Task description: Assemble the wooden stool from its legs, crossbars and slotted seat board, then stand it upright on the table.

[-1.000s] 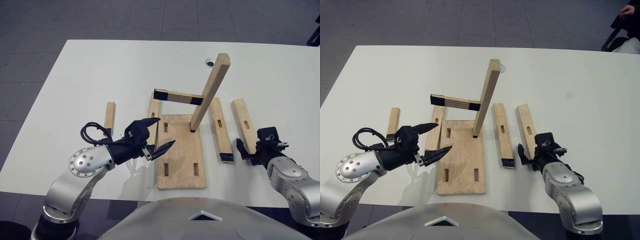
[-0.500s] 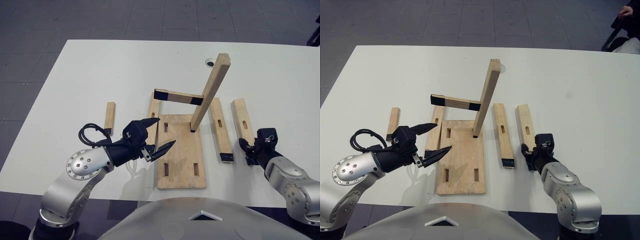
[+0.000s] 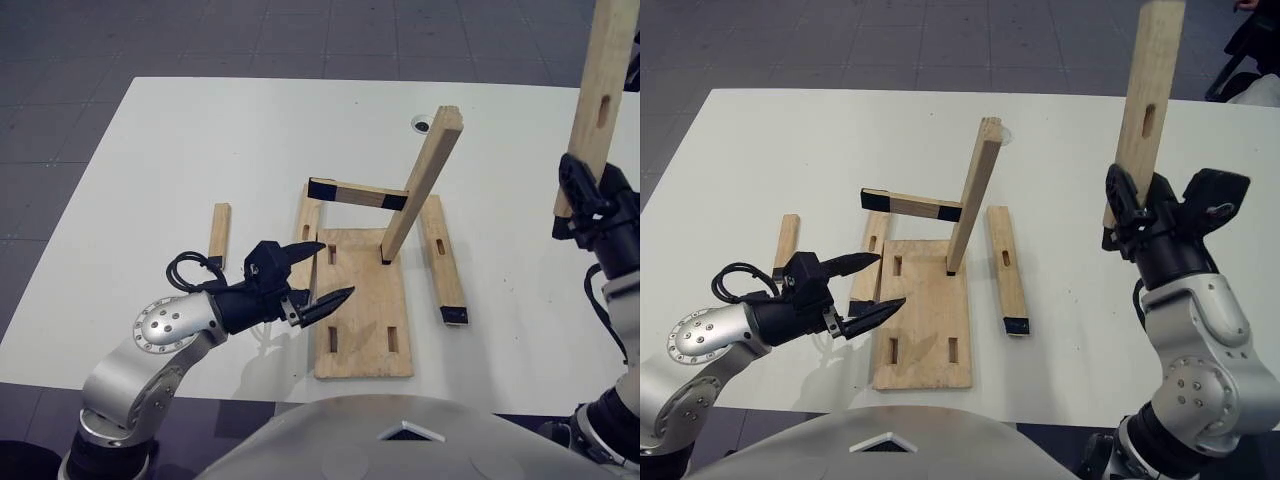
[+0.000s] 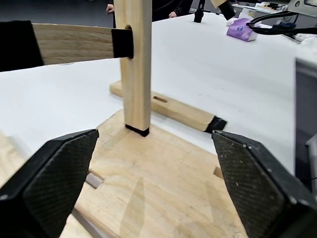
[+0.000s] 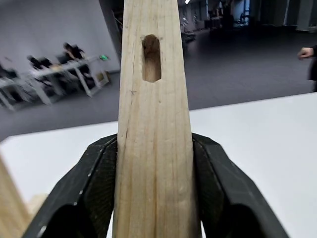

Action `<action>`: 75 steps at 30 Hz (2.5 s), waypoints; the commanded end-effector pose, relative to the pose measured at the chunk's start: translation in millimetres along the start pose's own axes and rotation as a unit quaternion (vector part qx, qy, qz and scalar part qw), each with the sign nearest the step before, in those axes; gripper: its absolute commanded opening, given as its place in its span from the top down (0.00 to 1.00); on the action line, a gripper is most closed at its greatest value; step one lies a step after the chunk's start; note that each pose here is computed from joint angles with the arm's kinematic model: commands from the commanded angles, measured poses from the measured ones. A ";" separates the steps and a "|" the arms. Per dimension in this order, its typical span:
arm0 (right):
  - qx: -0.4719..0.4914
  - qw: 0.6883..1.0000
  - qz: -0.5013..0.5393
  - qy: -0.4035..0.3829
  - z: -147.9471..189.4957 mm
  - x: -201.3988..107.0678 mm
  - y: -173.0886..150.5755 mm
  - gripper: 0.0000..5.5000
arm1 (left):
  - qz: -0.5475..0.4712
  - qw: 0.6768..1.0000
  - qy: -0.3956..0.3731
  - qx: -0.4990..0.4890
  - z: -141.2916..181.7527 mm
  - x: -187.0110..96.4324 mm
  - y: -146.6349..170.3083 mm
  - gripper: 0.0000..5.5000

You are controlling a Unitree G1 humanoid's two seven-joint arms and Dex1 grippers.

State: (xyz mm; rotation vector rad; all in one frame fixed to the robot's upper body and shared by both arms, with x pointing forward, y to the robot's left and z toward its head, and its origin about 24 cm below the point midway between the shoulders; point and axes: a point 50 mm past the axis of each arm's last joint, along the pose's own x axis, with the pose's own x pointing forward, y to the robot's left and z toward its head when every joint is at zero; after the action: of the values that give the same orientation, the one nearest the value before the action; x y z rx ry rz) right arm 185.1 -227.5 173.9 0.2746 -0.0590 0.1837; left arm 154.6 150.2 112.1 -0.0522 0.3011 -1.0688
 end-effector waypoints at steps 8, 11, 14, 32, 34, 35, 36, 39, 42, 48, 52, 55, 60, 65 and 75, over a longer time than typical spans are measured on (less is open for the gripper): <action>0.077 0.890 0.449 0.008 7.0 -38.0 48.0 0.63 | -0.201 0.969 -0.113 -0.092 26.7 -17.8 13.9 0.23; 0.064 0.858 0.507 0.059 -10.0 -38.5 59.1 0.63 | -0.218 0.961 -0.133 -0.105 31.3 -13.8 19.3 0.23; 0.049 0.837 0.538 0.088 -23.8 -33.2 66.5 0.63 | -0.234 0.955 -0.147 -0.112 35.3 -11.7 18.6 0.23; -0.025 0.792 0.600 0.114 -45.5 -12.9 103.5 0.63 | -0.248 0.946 -0.177 -0.113 32.4 7.7 6.7 0.23; -0.024 0.792 0.600 0.110 -45.9 -9.8 105.0 0.63 | -0.247 0.946 -0.182 -0.107 31.0 8.5 4.7 0.23; -0.023 0.793 0.599 0.108 -46.2 -8.7 105.5 0.63 | -0.248 0.945 -0.184 -0.105 30.6 8.7 3.9 0.23; -0.023 0.794 0.598 0.107 -46.7 -8.0 106.4 0.63 | -0.251 0.944 -0.186 -0.103 30.6 8.8 3.2 0.23; -0.021 0.792 0.602 0.104 -47.8 -7.5 110.2 0.63 | -0.252 0.941 -0.210 -0.088 31.8 8.2 2.5 0.23; -0.020 0.788 0.607 0.100 -48.2 -7.5 114.0 0.63 | -0.256 0.939 -0.217 -0.077 28.9 9.0 1.5 0.23; -0.012 0.788 0.609 0.093 -47.2 -8.3 118.3 0.63 | -0.276 0.933 -0.231 -0.011 23.4 9.5 -7.5 0.23; -0.006 0.782 0.616 0.093 -47.7 -9.6 122.6 0.63 | -0.274 0.933 -0.234 -0.001 20.1 12.0 -6.6 0.23; -0.004 0.779 0.620 0.092 -47.4 -10.1 124.5 0.63 | -0.268 0.930 -0.252 0.005 21.6 11.2 -5.9 0.23; -0.001 0.778 0.621 0.096 -50.3 -10.5 126.3 0.63 | -0.259 0.923 -0.285 0.013 24.2 10.9 -5.2 0.23; -0.002 0.777 0.622 0.097 -50.7 -10.6 127.2 0.63 | -0.262 0.920 -0.291 -0.004 24.3 12.0 -4.0 0.32; 0.004 0.772 0.627 0.098 -50.8 -11.1 130.6 0.63 | -0.254 0.921 -0.295 -0.011 24.0 12.4 -2.3 0.57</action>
State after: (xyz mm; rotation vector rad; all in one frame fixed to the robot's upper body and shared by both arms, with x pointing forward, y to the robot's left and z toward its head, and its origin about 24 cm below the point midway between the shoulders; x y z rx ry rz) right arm 154.0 -95.8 153.6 0.1798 0.0012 1.5175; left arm 163.0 135.5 131.8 -0.4864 -0.2636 -1.5167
